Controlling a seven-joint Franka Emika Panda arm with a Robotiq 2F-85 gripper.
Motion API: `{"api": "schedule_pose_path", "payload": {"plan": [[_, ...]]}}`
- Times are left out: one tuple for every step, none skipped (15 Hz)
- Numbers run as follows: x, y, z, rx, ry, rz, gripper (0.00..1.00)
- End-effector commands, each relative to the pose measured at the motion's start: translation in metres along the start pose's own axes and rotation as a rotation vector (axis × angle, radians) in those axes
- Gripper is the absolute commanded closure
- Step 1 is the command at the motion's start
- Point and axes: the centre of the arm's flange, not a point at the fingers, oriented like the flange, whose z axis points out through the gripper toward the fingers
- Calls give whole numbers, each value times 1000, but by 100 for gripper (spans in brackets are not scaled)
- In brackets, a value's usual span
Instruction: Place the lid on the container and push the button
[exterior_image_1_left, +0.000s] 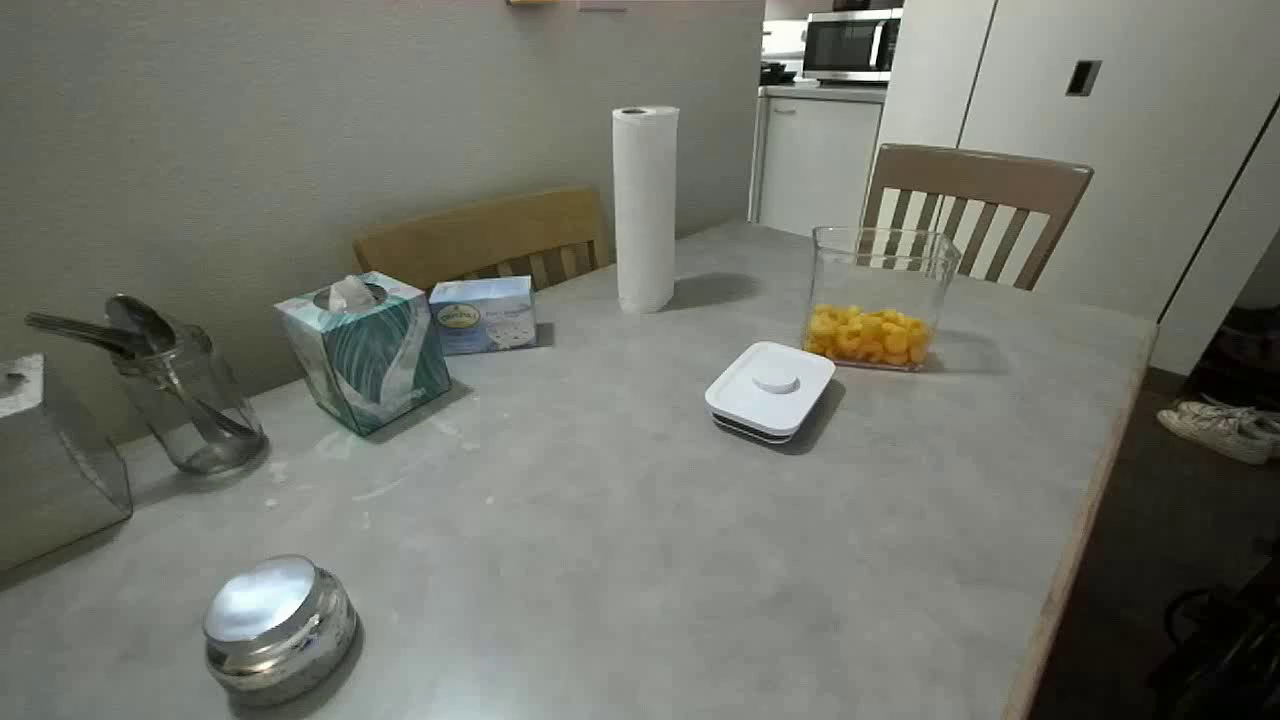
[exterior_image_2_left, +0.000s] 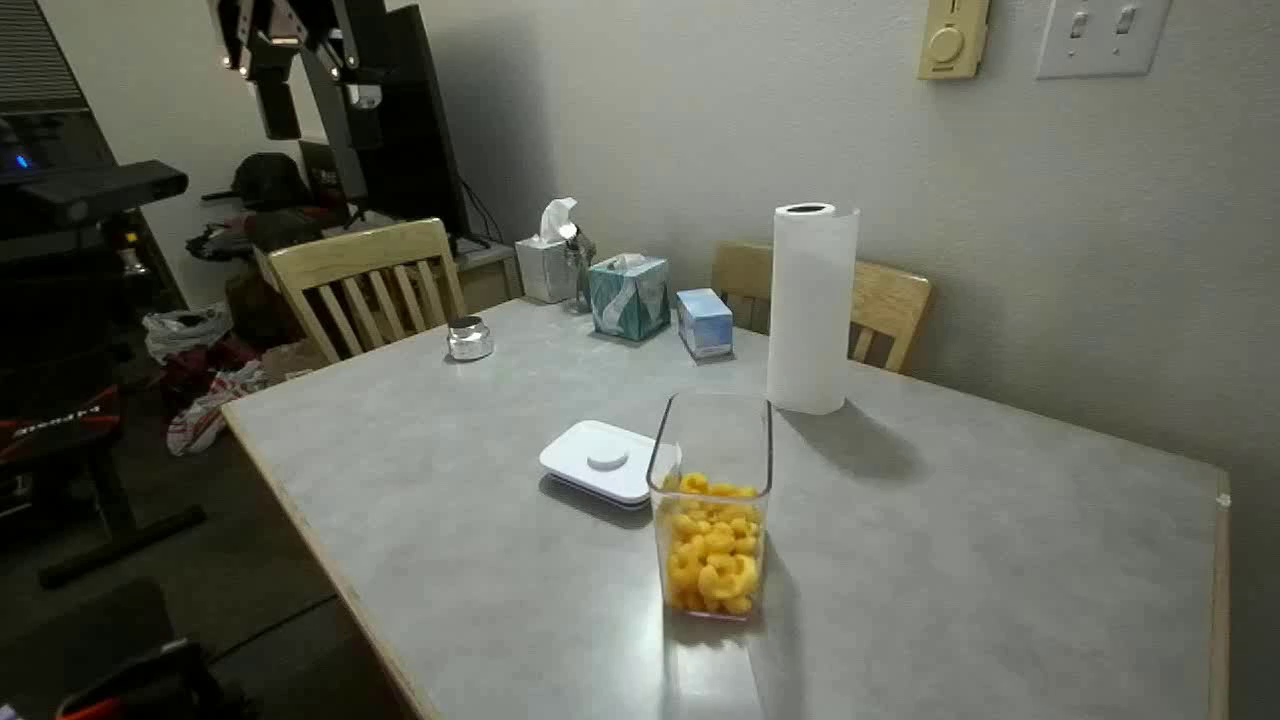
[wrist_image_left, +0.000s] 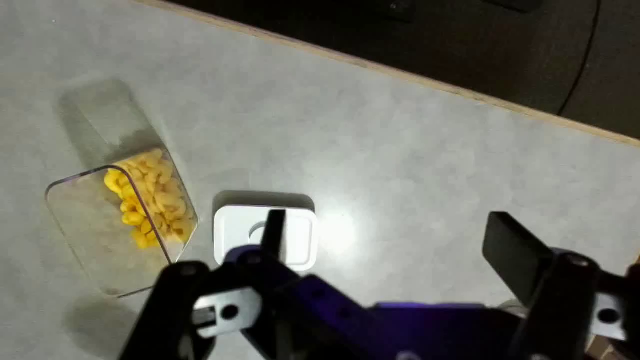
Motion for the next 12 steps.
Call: {"api": "schedule_pose_path", "payload": {"plan": [[0,0,0,0,0,0,0],[1,-1,0,2,6,12,0],[2,-2,1,2,18,27,0],[4,-3,1,4,31,54,0],[5,-5,1,0,43,84,0],[8,-7,2,-9,68,135,0],[11,-9,3,-17,91,185,0],[16,-12,5,-29,123,251,0],[21,-14,6,-39,149,302,0],[26,-15,9,-47,183,352,0],[33,-15,13,-56,220,400,0],[39,-13,18,-66,261,446,0]]}}
